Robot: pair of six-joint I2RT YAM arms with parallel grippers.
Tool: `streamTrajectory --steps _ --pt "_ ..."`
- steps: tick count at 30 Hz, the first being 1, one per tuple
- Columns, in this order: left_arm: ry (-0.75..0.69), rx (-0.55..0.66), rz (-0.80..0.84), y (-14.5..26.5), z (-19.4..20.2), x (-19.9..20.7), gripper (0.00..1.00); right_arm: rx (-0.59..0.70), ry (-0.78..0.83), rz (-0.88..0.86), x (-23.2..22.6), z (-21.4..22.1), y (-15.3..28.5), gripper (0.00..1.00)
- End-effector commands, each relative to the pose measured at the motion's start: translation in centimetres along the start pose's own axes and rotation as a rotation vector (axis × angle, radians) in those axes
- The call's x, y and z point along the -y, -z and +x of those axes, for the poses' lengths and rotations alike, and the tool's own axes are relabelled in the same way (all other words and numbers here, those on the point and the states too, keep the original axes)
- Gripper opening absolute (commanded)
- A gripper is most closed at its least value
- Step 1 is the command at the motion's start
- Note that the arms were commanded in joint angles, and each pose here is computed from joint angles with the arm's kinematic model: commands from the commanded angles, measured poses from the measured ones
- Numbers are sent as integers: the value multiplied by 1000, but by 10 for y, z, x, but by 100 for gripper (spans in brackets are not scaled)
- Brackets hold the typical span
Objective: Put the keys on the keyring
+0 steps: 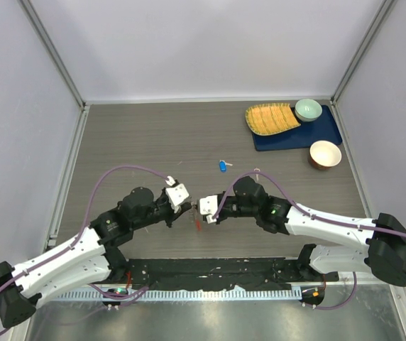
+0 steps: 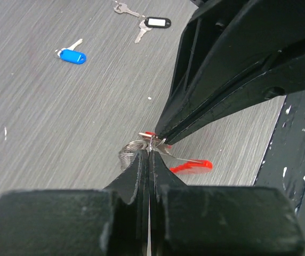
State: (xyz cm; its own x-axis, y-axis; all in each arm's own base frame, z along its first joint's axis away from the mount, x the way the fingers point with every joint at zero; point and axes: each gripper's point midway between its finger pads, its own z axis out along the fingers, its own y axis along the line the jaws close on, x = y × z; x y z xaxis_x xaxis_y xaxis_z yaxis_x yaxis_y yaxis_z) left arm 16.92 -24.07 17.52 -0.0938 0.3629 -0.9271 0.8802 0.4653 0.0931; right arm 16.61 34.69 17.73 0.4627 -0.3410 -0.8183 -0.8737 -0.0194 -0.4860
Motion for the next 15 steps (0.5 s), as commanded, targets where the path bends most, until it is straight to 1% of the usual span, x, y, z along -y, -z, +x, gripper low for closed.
streamTrajectory --steps 1,2,4,5,7,8,10,11,13,15 --pt "111 217 -65 0 -38 -9 0 57 1 20 3 -13 -1 3" --pt "115 252 -74 0 -44 -10 0 57 -6 20 2 -12 -2 3" --pt "129 279 -75 0 -43 -10 0 56 -12 18 1 -11 -3 3" --pt "130 323 -77 1 -51 -11 0 59 -19 19 1 -11 -4 3" --pt "140 352 -80 0 -47 -10 0 63 -31 28 1 -10 -4 2" --pt "149 399 -87 2 -55 -12 0 75 -33 38 2 -11 -5 2" --pt "157 420 -100 1 -49 -13 0 83 -60 59 4 -11 -5 2" --pt "157 456 -111 3 -55 -15 0 95 -67 73 5 -12 -6 2" --pt "154 471 -126 3 -52 -17 0 107 -100 102 8 -12 -5 2" --pt "143 511 -141 5 -58 -20 0 128 -116 124 10 -13 -5 2"
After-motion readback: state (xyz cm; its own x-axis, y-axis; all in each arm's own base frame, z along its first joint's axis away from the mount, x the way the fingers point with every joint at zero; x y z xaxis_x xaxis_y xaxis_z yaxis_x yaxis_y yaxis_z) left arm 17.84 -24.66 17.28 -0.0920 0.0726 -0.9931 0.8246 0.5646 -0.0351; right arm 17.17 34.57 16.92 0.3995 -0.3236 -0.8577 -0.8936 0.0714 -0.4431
